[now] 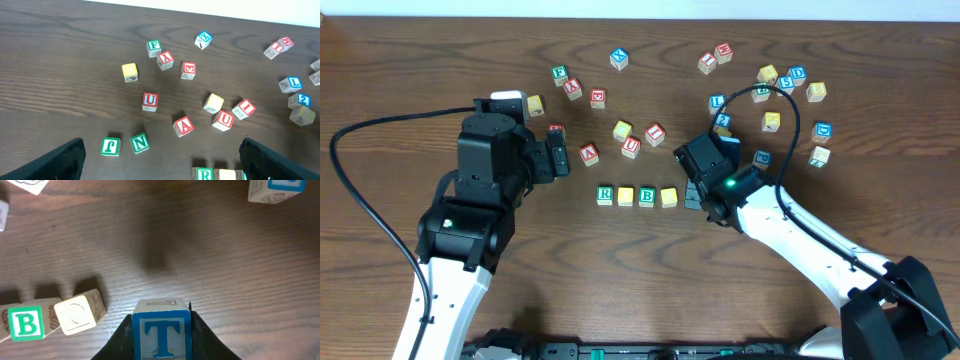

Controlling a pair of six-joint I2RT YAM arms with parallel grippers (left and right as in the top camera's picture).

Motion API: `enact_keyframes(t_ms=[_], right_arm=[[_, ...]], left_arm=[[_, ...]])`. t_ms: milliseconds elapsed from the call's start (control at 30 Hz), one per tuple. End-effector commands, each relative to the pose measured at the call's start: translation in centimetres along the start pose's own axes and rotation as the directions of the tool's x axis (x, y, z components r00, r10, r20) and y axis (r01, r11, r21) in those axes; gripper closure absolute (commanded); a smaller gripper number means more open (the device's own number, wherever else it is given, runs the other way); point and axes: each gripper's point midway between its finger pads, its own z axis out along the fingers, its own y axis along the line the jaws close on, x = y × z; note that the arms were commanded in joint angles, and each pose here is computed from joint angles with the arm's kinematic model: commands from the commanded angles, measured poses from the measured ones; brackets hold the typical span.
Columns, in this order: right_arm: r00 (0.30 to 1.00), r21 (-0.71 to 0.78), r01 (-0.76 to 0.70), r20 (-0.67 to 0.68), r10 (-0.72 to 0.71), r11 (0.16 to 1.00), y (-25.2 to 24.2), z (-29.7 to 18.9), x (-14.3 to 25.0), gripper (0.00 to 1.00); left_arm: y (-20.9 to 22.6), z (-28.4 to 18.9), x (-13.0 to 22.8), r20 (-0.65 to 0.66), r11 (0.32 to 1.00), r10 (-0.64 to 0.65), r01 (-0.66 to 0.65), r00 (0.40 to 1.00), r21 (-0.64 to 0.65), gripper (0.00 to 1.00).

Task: Spell out ROBOT
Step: 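Lift the T block and carry it toward the letter row, then lower the blue T block onto the table right of the yellow O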

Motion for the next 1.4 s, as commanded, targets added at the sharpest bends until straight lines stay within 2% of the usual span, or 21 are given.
enact_keyframes(t_ms=[0, 333, 833, 1367], right_arm=[[1.0, -0.006, -0.014, 0.014, 0.014, 1.0, 0.3, -0.3, 0.4, 0.99], [0.999, -0.012, 0.051, -0.01, -0.051, 0.999, 2.6, 2.0, 2.3, 0.99], [0.998, 0.004, 0.056, -0.009, -0.056, 0.998, 2.8, 3.4, 2.4, 0.99], [0.993, 0.033, 0.113, 0.024, -0.114, 0.993, 2.7, 4.4, 1.8, 0.95]], left_arm=[[0.2, -0.2, -0.3, 0.009, 1.0, 0.0, 0.0, 1.0, -0.006, 0.04], [0.2, -0.2, -0.3, 0.009, 1.0, 0.0, 0.0, 1.0, -0.006, 0.04], [0.2, -0.2, -0.3, 0.009, 1.0, 0.0, 0.0, 1.0, -0.006, 0.04], [0.2, -0.2, -0.3, 0.009, 1.0, 0.0, 0.0, 1.0, -0.006, 0.04]])
